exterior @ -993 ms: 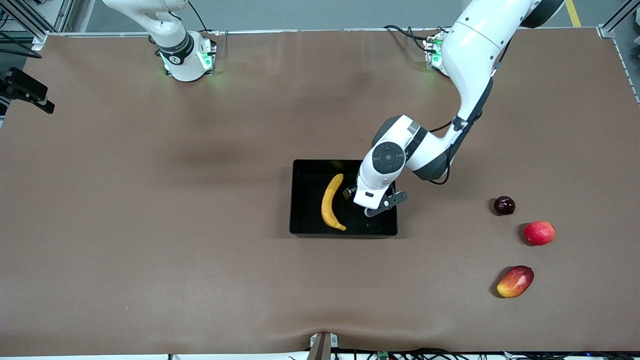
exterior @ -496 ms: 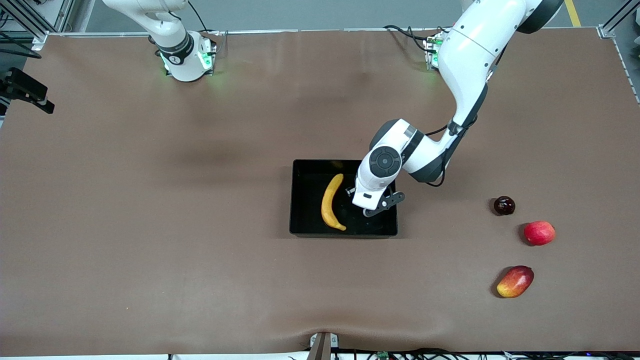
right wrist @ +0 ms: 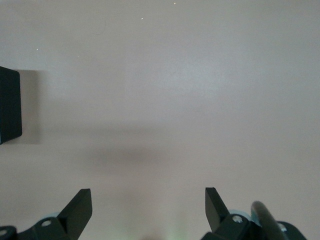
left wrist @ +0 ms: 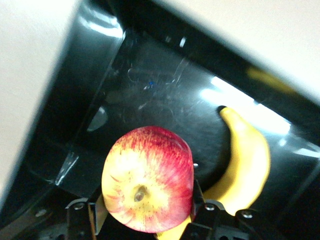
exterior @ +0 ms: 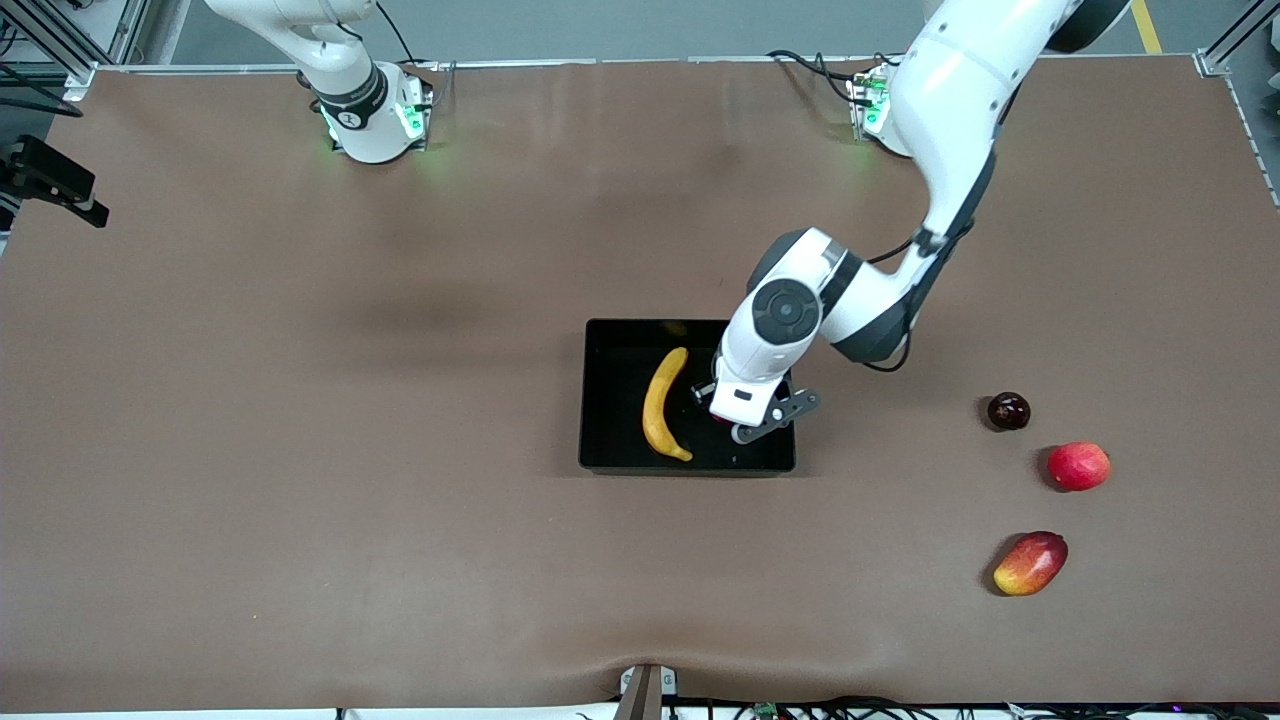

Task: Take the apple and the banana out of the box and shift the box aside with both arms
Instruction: 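Carry the apple out of the tray and set it beside the plum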

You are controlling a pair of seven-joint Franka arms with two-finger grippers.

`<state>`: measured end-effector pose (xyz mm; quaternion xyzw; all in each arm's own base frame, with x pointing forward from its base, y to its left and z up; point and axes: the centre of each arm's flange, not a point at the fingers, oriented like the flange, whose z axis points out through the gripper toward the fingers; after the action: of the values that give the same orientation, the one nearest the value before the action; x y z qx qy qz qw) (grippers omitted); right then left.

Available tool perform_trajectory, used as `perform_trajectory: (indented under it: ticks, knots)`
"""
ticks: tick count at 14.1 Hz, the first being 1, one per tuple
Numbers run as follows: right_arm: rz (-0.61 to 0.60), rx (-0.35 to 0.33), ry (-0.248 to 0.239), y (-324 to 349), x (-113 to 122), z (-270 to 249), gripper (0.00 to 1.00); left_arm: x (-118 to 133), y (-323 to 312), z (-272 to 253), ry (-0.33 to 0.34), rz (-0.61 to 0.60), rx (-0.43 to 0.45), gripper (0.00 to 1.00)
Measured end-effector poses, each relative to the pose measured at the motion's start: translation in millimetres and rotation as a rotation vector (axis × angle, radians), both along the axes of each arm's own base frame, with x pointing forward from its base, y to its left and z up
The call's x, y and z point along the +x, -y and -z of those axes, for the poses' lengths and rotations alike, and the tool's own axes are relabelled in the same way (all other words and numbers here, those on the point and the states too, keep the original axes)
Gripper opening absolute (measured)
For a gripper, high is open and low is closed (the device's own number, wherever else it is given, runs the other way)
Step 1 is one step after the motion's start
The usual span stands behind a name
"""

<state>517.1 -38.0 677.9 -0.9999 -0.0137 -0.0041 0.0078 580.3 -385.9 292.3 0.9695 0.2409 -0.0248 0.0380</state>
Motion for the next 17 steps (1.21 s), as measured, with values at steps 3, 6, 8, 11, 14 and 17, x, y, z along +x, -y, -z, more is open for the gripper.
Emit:
perform_trajectory:
  ticks: [3, 6, 8, 11, 14, 17]
  knots:
    - [0.001, 0.0, 0.0, 0, 0, 0, 1.0, 19, -32, -88, 0.044, -0.031, 0.016, 0.66]
    - [0.002, 0.0, 0.0, 1, 0, 0, 1.0, 38, -87, -143, 0.071, 0.03, 0.037, 0.66]
    - [0.002, 0.0, 0.0, 1, 0, 0, 1.0, 55, -135, -150, 0.066, 0.086, 0.05, 0.66]
    - [0.002, 0.0, 0.0, 1, 0, 0, 1.0, 77, -202, -140, 0.054, 0.158, 0.056, 0.66]
    - [0.002, 0.0, 0.0, 1, 0, 0, 1.0, 94, -268, -113, 0.016, 0.208, 0.054, 0.66]
    - [0.002, 0.0, 0.0, 1, 0, 0, 1.0, 108, -321, -67, -0.019, 0.262, 0.061, 0.66]
